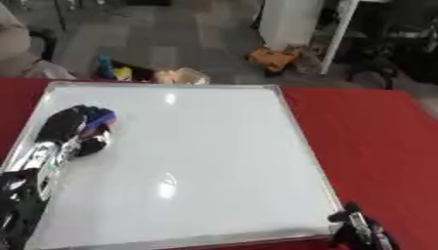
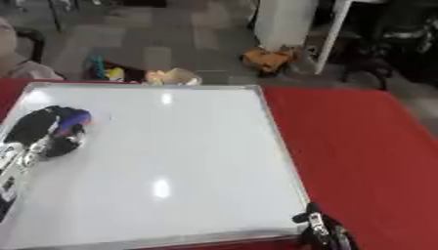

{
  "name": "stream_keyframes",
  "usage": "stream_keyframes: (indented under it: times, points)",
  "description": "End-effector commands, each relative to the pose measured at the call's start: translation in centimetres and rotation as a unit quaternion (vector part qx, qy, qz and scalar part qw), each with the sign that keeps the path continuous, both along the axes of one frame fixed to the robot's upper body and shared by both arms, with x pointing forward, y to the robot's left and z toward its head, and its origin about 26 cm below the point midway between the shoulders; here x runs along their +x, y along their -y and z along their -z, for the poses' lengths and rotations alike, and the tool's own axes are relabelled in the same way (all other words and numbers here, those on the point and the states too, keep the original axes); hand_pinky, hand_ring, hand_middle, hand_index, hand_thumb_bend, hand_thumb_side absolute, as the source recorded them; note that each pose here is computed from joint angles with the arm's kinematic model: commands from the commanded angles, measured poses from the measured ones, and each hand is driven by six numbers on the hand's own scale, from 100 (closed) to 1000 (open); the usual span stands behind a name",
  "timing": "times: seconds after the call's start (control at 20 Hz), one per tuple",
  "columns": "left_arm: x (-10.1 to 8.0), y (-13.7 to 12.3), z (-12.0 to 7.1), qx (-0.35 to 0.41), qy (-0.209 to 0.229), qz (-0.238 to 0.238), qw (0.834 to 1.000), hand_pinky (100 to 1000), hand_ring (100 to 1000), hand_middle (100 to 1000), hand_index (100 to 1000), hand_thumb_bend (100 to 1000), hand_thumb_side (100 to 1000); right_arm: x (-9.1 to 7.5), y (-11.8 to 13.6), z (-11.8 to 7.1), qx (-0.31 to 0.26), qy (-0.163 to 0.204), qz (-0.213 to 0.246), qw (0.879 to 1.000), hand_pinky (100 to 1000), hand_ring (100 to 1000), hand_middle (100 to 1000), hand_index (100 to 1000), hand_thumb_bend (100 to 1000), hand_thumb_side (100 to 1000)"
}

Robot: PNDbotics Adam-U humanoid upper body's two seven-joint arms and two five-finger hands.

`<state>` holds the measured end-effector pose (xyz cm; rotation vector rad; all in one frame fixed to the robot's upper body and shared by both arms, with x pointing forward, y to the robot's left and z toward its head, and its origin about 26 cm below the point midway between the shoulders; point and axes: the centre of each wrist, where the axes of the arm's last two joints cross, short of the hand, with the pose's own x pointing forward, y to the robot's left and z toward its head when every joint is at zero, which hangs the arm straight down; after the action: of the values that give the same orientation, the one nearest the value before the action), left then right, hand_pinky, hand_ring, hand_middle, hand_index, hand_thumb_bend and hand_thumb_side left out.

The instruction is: Wipe the whiteboard clean with a brush.

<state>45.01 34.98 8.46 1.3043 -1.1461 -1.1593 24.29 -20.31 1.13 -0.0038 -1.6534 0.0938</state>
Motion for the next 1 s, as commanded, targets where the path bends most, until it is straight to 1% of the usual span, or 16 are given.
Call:
stream_keyframes:
  times: [0.05,0.25,0.3,0.4,0.6,0.65,0.7,1.0]
  points:
    - [-0.8,-1.0,2.0,0.01,-0.038,-0.014,0.999,781,801,734,916,100,534,0.2,0.3,-0.5,-0.006,0.01,0.001,1.0,421,354,154,552,100,842]
    - [-0.8,-0.2,2.6,0.008,-0.045,-0.004,0.999,780,802,734,917,100,546,0.2,0.3,-0.6,-0.006,0.01,0.001,1.0,421,354,154,553,100,841]
    - [-0.8,-0.1,2.6,0.008,-0.046,-0.003,0.999,780,803,734,918,100,570,0.2,0.3,-0.6,-0.006,0.01,0.001,1.0,421,354,154,553,100,841]
    - [-0.6,0.8,3.0,0.006,-0.052,0.011,0.999,779,804,734,920,100,588,0.2,0.3,-0.6,-0.005,0.01,0.0,1.0,421,354,154,553,100,842]
    - [-0.3,2.1,3.1,0.004,-0.055,0.032,0.998,779,806,734,922,100,611,0.2,0.2,-0.6,-0.005,0.01,-0.002,1.0,421,354,154,553,100,841]
    - [-0.2,2.5,3.0,0.003,-0.054,0.037,0.998,777,807,735,926,100,636,0.2,0.2,-0.6,-0.005,0.01,-0.002,1.0,421,354,154,553,100,841]
    - [0.0,2.9,2.8,0.002,-0.053,0.042,0.998,777,808,735,927,100,642,0.2,0.2,-0.6,-0.005,0.01,-0.003,1.0,421,354,154,553,100,841]
    - [1.0,4.5,1.6,-0.001,-0.04,0.056,0.998,775,811,737,936,100,650,0.2,0.0,-0.7,-0.004,0.012,-0.009,1.0,421,354,154,553,100,842]
